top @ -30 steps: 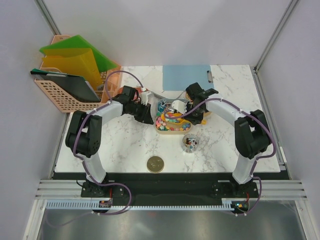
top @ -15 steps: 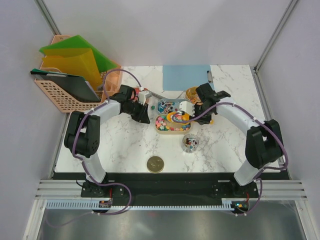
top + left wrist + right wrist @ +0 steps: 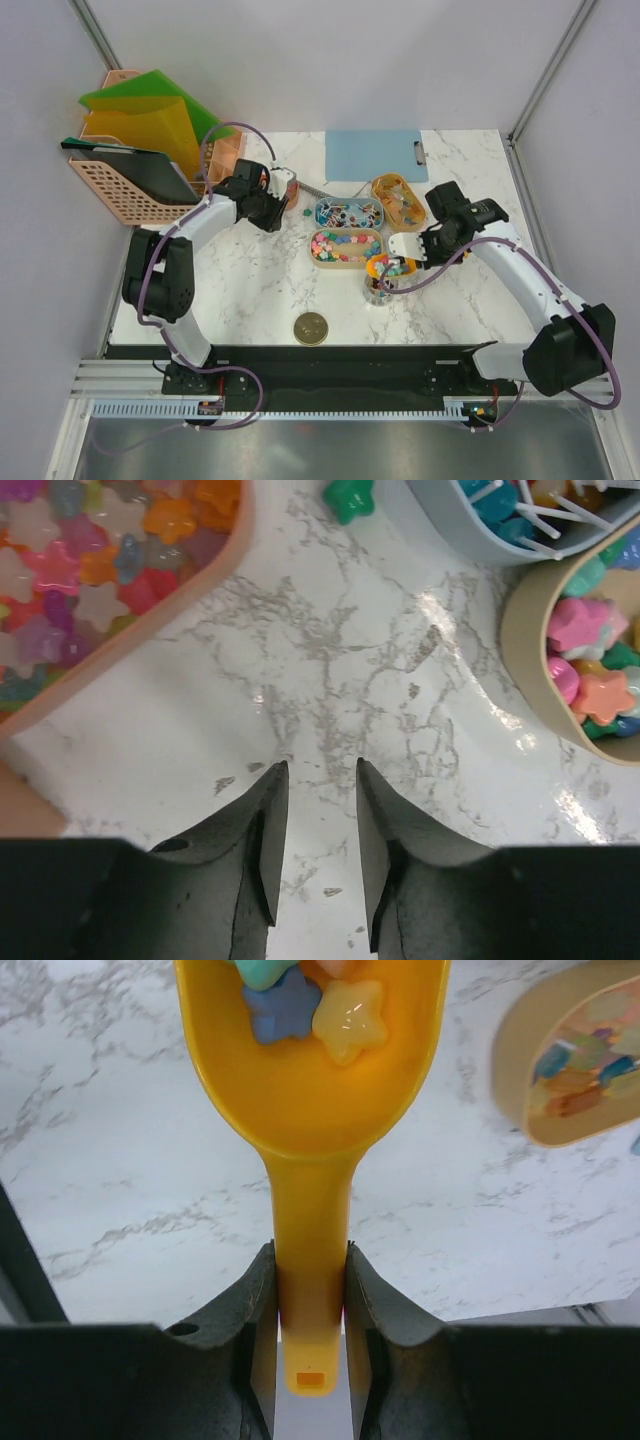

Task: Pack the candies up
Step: Place the fake candies in the packing bottle.

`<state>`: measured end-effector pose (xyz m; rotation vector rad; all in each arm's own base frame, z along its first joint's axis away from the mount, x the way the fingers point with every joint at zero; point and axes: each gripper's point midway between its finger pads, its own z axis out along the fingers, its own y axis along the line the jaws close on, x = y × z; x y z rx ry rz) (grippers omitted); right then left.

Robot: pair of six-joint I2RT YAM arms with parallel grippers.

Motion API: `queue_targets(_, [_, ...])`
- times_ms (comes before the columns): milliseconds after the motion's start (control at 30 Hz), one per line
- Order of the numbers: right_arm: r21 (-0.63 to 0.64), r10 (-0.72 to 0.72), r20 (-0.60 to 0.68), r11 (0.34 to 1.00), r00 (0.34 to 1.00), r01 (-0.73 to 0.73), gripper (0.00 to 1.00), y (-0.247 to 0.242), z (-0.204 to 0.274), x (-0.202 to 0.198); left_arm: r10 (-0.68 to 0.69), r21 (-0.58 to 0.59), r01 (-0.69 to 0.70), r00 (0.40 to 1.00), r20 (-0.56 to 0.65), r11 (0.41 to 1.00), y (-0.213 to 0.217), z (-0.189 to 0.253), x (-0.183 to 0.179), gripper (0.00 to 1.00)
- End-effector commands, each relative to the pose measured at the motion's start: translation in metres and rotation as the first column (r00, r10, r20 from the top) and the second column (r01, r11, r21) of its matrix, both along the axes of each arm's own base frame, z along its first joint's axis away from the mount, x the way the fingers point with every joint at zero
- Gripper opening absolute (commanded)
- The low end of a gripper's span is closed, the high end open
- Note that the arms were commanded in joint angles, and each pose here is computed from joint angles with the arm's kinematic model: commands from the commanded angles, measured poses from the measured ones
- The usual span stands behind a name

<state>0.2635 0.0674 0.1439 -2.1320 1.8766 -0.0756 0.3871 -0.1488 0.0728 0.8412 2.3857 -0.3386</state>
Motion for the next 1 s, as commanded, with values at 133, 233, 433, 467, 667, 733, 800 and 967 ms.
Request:
queue_targets(133, [-0.163, 0.046, -0.041, 0.985, 0.998, -0.052, 0.0, -0.034, 0.0, -0.026, 0.11, 0.173, -0.145, 0.974, 0.198, 0.974, 0.039, 0.042, 0.04, 0.45])
queue_targets(233, [-0.208, 0.02, -0.043, 0.978, 0.999, -0.029, 0.0, -0.041, 0.003, -0.022, 0.156, 0.203, -0.204, 0.96, 0.233, 0.958, 0.048, 0.047, 0.048, 0.65])
queue_targets(433, [-0.305, 0.011, -0.021, 0.952, 1.0, -0.017, 0.0, -0.048, 0.011, -0.009, 0.212, 0.23, -0.281, 0.935, 0.283, 0.932, 0.057, 0.057, 0.054, 1.0])
queue_targets(467, [-0.307, 0.005, -0.019, 0.952, 1.0, -0.01, 0.0, -0.047, 0.012, -0.008, 0.223, 0.235, -0.297, 0.929, 0.295, 0.926, 0.059, 0.059, 0.055, 1.0])
queue_targets(667, [-0.375, 0.017, 0.001, 0.927, 1.0, -0.016, 0.0, -0.042, 0.02, -0.002, 0.302, 0.261, -0.417, 0.871, 0.386, 0.871, 0.073, 0.07, 0.065, 1.0])
queue_targets(733, [-0.406, 0.031, 0.004, 0.913, 1.0, -0.027, 0.0, -0.041, 0.022, -0.002, 0.315, 0.263, -0.438, 0.86, 0.402, 0.86, 0.076, 0.074, 0.066, 1.0])
queue_targets(800, [-0.435, 0.042, 0.014, 0.9, 0.999, -0.032, 0.0, -0.042, 0.025, 0.0, 0.33, 0.254, -0.453, 0.851, 0.409, 0.854, 0.076, 0.076, 0.066, 1.0])
queue_targets(967, [-0.506, 0.07, 0.026, 0.861, 0.997, -0.047, 0.0, -0.046, 0.035, 0.0, 0.367, 0.212, -0.485, 0.827, 0.426, 0.848, 0.077, 0.087, 0.065, 1.0])
